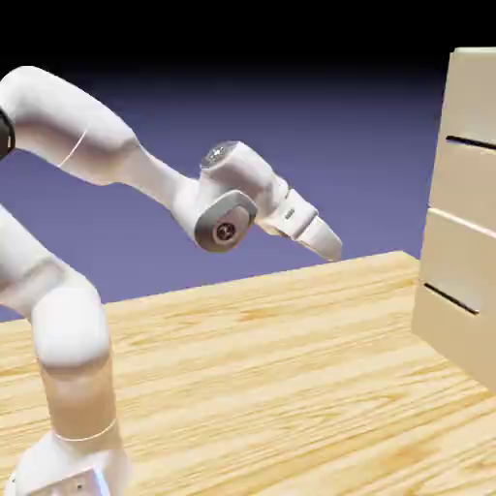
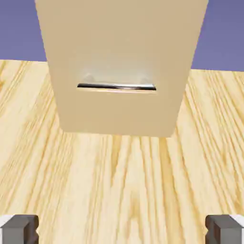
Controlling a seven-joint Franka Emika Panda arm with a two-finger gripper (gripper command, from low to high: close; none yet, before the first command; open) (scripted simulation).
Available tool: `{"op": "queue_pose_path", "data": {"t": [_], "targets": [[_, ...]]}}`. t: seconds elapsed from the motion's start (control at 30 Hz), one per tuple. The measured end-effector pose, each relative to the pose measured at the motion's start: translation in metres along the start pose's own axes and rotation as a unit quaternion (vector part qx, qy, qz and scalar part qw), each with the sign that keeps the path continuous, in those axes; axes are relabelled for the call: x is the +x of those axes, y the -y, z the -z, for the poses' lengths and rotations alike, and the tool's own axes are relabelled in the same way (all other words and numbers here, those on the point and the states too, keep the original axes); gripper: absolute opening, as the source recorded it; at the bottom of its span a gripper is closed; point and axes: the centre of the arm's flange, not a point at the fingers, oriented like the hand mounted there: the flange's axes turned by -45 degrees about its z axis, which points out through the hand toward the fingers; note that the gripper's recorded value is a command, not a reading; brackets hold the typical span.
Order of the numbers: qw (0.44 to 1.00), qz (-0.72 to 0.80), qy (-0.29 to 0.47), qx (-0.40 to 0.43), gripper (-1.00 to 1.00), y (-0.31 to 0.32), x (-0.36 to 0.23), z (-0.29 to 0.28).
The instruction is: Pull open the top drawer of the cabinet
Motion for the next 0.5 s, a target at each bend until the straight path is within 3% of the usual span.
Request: {"op": "queue_pose_path", "data": {"t": [0.23, 0.5], "targets": [[0.962, 0.262, -0.076, 0.014, 0.00, 0.013, 0.067, 0.033], [0.840, 0.522, -0.145, -0.026, 0.00, 0.009, 0.127, 0.062]]}}
